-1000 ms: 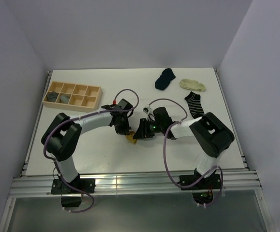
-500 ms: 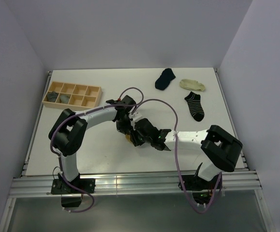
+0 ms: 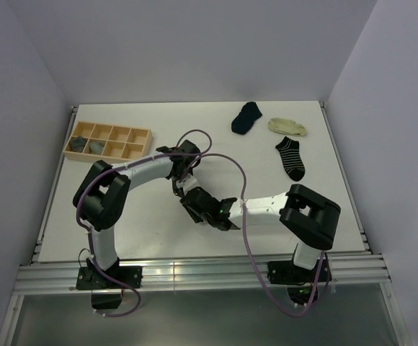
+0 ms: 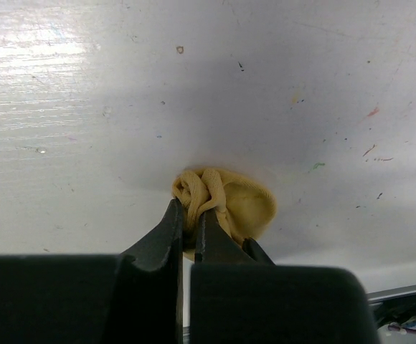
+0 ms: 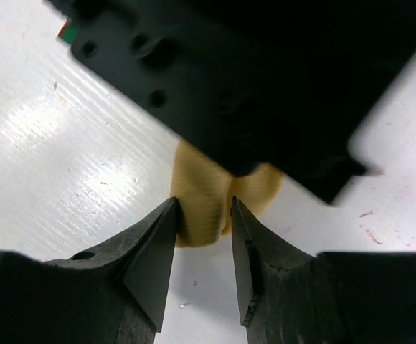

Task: Roll the socks
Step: Roll the sock at the center of the board.

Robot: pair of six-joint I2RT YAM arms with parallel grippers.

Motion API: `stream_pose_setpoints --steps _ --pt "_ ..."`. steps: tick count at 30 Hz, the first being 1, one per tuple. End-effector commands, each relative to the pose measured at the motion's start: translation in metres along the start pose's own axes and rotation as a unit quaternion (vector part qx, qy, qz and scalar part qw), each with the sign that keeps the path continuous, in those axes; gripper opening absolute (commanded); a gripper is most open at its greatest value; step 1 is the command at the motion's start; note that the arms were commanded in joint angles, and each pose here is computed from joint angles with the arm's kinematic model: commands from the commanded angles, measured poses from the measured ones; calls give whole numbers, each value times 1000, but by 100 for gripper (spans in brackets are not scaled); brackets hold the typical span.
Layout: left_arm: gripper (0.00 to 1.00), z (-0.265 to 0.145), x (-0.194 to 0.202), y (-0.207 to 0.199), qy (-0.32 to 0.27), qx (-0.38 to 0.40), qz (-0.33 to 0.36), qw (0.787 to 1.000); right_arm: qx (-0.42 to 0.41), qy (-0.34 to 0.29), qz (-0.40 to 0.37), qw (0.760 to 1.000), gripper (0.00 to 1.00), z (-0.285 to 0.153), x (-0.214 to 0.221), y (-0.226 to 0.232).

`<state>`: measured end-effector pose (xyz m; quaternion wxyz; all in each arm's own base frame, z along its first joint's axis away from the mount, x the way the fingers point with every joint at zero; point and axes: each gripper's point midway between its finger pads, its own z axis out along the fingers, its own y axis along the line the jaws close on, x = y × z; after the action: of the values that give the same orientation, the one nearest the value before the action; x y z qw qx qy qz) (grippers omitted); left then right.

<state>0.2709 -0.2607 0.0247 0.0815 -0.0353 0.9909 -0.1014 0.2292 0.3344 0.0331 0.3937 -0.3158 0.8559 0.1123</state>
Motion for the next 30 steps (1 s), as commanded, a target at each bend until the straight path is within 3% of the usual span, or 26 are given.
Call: stream_pose_setpoints --steps 1,4,5,6,8,10,13,14,17,26,30 --pt "0 16 7 13 2 -42 26 999 10 -6 -38 999 42 9 -7 7" --pt "0 16 6 12 1 -39 28 999 12 3 -44 999 32 13 3 7" --pt "0 17 6 12 2 -39 30 999 10 5 -41 999 26 13 6 7" --pt "0 16 6 12 0 -38 31 999 5 6 -41 999 11 13 8 8" --pt "1 14 3 10 -8 -35 31 999 -17 12 -27 999 1 12 13 13" --pt "7 11 0 13 -20 -40 29 999 -55 17 -12 998 0 5 17 20" --pt "35 2 -9 12 -55 -32 20 998 -95 27 29 995 0 3 18 20" --pt "49 -5 -14 9 -71 -22 11 997 -124 36 46 991 0 1 22 26" --pt "63 -17 -21 11 -101 -15 -16 995 -187 52 94 976 0 -3 25 33" --pt "71 -61 -31 23 -194 42 -132 971 -293 61 245 922 0 -5 29 24" --pt "69 -62 -19 9 -187 113 -140 966 -327 70 297 894 0 -5 34 21"
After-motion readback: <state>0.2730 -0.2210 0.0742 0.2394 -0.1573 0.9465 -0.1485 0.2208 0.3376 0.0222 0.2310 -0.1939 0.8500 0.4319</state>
